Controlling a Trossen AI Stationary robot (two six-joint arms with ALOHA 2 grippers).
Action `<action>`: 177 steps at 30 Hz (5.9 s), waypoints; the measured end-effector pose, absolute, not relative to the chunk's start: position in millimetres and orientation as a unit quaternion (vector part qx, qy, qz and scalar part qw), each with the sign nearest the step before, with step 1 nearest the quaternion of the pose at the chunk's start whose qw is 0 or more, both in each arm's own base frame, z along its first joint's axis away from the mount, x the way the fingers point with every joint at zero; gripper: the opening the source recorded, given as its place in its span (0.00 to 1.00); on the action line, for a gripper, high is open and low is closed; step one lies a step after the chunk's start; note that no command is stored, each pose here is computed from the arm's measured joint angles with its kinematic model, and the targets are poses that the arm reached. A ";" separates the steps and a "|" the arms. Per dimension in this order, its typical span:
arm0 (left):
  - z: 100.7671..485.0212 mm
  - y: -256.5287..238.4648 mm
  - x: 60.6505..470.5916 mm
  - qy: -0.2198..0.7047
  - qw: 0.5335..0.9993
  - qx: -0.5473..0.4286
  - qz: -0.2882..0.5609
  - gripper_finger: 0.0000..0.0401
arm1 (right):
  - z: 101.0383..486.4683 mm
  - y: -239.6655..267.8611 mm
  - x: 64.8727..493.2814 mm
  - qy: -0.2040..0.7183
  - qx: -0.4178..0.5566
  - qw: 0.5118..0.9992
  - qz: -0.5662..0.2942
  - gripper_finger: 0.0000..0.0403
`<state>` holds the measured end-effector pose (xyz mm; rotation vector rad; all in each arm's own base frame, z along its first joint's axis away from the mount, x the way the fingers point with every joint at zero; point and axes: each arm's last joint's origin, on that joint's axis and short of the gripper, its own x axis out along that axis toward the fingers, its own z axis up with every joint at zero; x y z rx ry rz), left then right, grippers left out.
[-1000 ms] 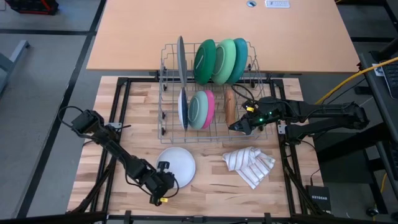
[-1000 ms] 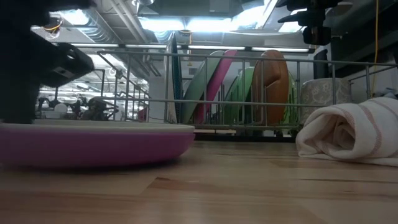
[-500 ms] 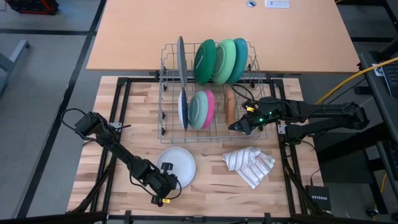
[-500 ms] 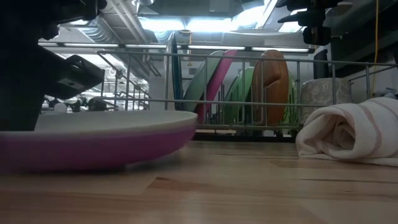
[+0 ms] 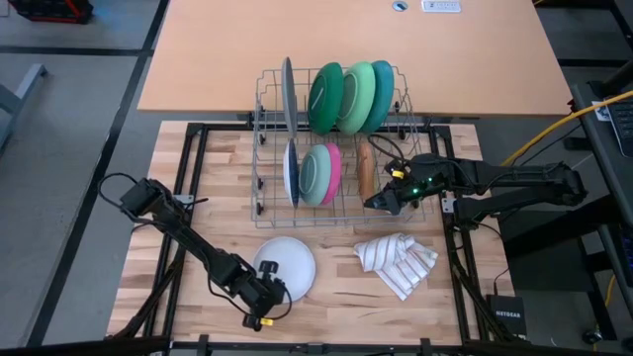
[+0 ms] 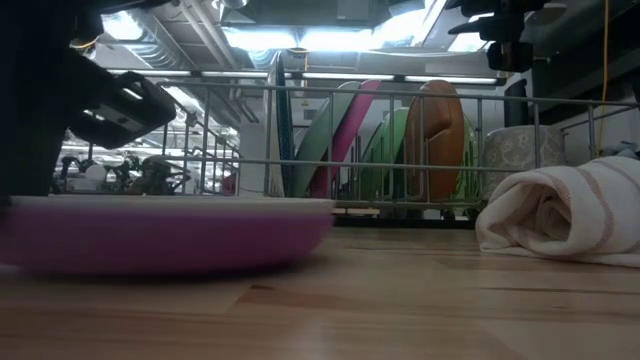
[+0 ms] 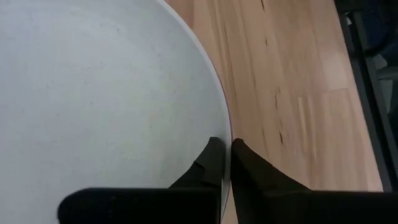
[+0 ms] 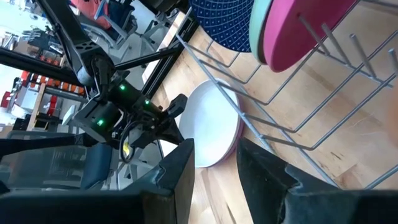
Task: Sort dishes
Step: Put the white plate in the dish rack
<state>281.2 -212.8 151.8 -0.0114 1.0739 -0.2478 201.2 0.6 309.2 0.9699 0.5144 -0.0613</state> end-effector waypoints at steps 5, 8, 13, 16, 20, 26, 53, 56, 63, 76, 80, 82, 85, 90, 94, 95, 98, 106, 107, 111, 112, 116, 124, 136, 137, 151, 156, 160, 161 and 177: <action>157.0 -215.4 285.1 0.502 0.856 -0.004 -0.126 0.00 | 309.3 0.7 201.2 0.245 0.461 0.852 -0.027 0.31; 158.3 -214.7 286.1 0.499 0.857 -0.006 -0.126 0.00 | 309.2 0.7 201.2 0.245 0.461 0.852 -0.028 0.31; 170.9 -211.4 286.2 0.479 0.870 -0.011 -0.120 0.00 | 309.2 0.7 201.2 0.245 0.461 0.852 -0.028 0.31; 180.1 -209.4 286.2 0.461 0.880 -0.013 -0.112 0.00 | 309.1 0.7 201.3 0.245 0.461 0.852 -0.028 0.31; 182.1 -210.0 285.7 0.462 0.879 -0.026 -0.114 0.00 | 309.2 0.7 201.3 0.245 0.461 0.852 -0.028 0.31; 174.6 -206.3 284.2 0.485 0.870 -0.027 -0.081 0.00 | 309.2 0.7 201.3 0.245 0.461 0.852 -0.028 0.31; 162.9 -187.3 304.4 0.470 0.882 -0.013 -0.035 0.00 | 296.8 4.2 214.8 0.301 0.463 0.834 0.022 0.31; 163.2 -190.3 301.0 0.470 0.882 0.001 -0.039 0.00 | 292.6 5.3 218.6 0.313 0.462 0.829 0.024 0.31; 168.1 -205.5 297.9 0.440 0.895 0.012 -0.076 0.00 | 282.0 32.8 232.6 0.344 0.411 0.840 0.081 0.31; 180.0 -221.4 303.4 0.362 0.923 0.008 -0.128 0.00 | 242.4 116.2 270.4 0.312 0.174 0.904 0.233 0.31; 179.7 -221.3 303.2 0.365 0.922 0.007 -0.128 0.00 | 221.3 127.3 280.4 0.316 0.126 0.918 0.203 0.31; 179.9 -221.5 303.2 0.364 0.923 0.006 -0.128 0.00 | 213.1 130.2 285.0 0.316 0.112 0.923 0.191 0.31; 180.9 -222.2 304.0 0.357 0.925 0.005 -0.131 0.00 | 203.9 131.9 291.4 0.310 0.089 0.928 0.184 0.31; 183.1 -223.1 305.4 0.346 0.928 0.001 -0.135 0.00 | 193.0 134.9 298.1 0.302 0.051 0.931 0.198 0.31; 183.3 -223.3 305.5 0.345 0.929 0.000 -0.135 0.00 | 192.2 135.6 299.1 0.295 0.032 0.932 0.208 0.31; 183.3 -223.3 305.5 0.345 0.929 0.000 -0.135 0.00 | 192.1 135.7 299.3 0.294 0.031 0.932 0.209 0.31; 183.7 -223.4 305.8 0.343 0.930 0.002 -0.137 0.00 | 191.7 136.1 298.9 0.295 0.026 0.930 0.219 0.31; 183.7 -223.0 306.1 0.342 0.930 0.006 -0.138 0.00 | 191.1 136.9 298.0 0.293 0.000 0.924 0.244 0.31; 183.7 -222.9 306.2 0.342 0.930 0.006 -0.138 0.00 | 191.1 136.9 298.0 0.292 -0.003 0.924 0.246 0.31; 184.0 -223.1 306.4 0.340 0.930 0.004 -0.138 0.00 | 191.0 136.9 298.0 0.290 -0.012 0.924 0.248 0.31; 184.3 -223.3 306.6 0.338 0.931 0.004 -0.139 0.00 | 191.0 136.9 298.0 0.290 -0.014 0.924 0.249 0.31; 185.8 -223.9 307.7 0.329 0.933 0.008 -0.144 0.00 | 189.8 136.6 297.3 0.295 -0.022 0.921 0.252 0.31; 186.0 -224.0 307.8 0.327 0.934 0.012 -0.145 0.00 | 189.4 137.5 296.4 0.299 -0.018 0.915 0.270 0.31; 189.9 -225.6 310.4 0.305 0.940 0.004 -0.152 0.00 | 186.8 152.3 290.8 0.277 -0.102 0.910 0.290 0.31; 190.2 -225.7 310.6 0.303 0.941 0.003 -0.152 0.00 | 186.7 153.5 290.2 0.275 -0.109 0.911 0.287 0.31; 193.0 -221.0 316.3 0.278 0.945 0.050 -0.164 0.00 | 185.3 154.0 289.1 0.278 -0.117 0.905 0.299 0.23; 192.5 -217.3 318.5 0.279 0.945 0.059 -0.161 0.00 | 184.5 155.0 287.6 0.282 -0.114 0.898 0.319 0.11; 192.5 -215.4 319.7 0.276 0.944 0.075 -0.163 0.00 | 184.8 156.0 287.2 0.280 -0.110 0.894 0.332 0.06; 192.3 -214.8 320.1 0.277 0.944 0.076 -0.163 0.00 | 184.8 156.1 287.1 0.280 -0.109 0.893 0.334 0.05; 214.5 -204.9 317.5 0.250 0.960 0.064 -0.111 0.10 | 189.1 154.8 291.2 0.269 -0.073 0.908 0.312 0.04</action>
